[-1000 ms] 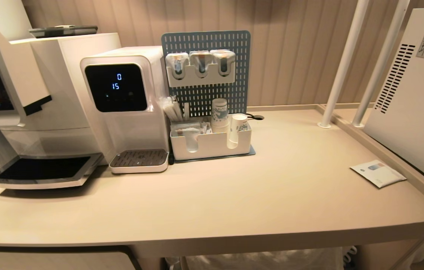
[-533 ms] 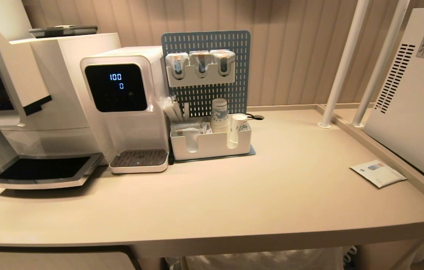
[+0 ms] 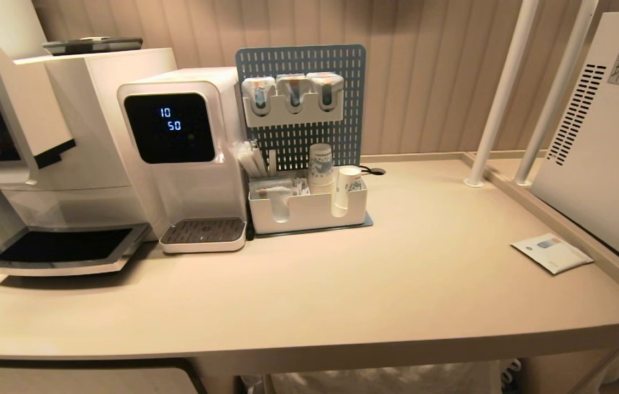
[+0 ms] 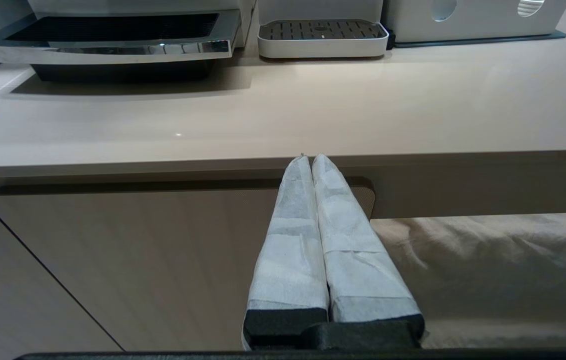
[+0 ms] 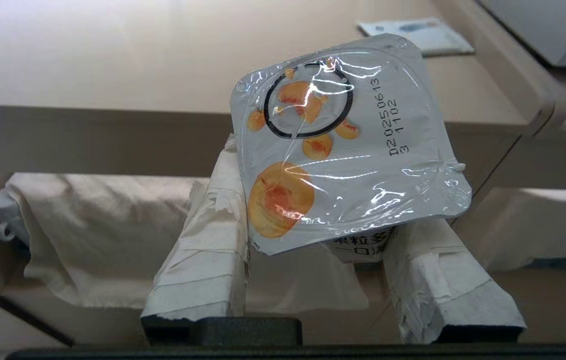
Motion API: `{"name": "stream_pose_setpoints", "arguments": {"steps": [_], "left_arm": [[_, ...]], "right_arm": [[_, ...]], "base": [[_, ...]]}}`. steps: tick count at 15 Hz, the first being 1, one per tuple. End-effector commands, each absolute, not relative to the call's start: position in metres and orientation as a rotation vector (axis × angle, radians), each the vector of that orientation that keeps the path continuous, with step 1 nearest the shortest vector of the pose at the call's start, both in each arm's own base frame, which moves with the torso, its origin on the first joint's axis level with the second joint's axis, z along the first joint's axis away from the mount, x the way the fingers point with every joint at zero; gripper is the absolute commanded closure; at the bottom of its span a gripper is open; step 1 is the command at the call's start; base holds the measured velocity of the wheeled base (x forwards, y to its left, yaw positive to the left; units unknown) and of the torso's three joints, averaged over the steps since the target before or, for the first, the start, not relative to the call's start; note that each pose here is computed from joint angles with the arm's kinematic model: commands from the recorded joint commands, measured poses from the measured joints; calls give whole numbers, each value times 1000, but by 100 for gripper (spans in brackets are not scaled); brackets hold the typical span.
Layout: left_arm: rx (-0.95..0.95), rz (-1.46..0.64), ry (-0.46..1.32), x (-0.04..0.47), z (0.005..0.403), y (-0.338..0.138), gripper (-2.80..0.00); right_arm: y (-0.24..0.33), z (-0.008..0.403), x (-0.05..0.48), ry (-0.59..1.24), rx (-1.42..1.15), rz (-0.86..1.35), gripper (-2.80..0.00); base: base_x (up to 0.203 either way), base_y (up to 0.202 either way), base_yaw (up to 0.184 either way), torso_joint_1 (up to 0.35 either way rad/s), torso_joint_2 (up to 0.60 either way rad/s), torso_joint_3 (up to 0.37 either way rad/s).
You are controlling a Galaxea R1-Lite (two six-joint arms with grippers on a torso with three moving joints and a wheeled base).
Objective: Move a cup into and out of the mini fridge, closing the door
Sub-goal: Put the yoghurt in the freezer
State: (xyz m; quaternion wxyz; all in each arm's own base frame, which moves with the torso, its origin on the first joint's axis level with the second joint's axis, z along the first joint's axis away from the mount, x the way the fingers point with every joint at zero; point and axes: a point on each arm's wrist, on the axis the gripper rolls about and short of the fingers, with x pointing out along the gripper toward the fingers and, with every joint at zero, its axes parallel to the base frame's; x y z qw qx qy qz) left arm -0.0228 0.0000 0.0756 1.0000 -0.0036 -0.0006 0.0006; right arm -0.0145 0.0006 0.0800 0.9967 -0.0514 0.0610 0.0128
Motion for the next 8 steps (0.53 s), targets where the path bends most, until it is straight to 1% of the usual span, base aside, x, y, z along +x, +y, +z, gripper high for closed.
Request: {"name": "stream_pose_setpoints", "arguments": {"steps": [1, 5, 7, 8], "left_arm": [[-8, 2, -2, -23, 76, 0, 0], [-8, 2, -2, -23, 76, 0, 0], [-8, 2, -2, -23, 76, 0, 0], [-9, 2, -2, -23, 76, 0, 0]], "right_arm": [[1, 79, -23, 20, -105, 16, 0], [1, 80, -23, -62, -96, 9, 0], [1, 73, -23, 11, -67, 5, 0], [1, 74, -22, -1, -65, 4, 0]], "base": [[0, 0, 0, 0, 0, 0], [0, 0, 0, 0, 0, 0], [0, 0, 0, 0, 0, 0], [0, 0, 0, 0, 0, 0]]}}
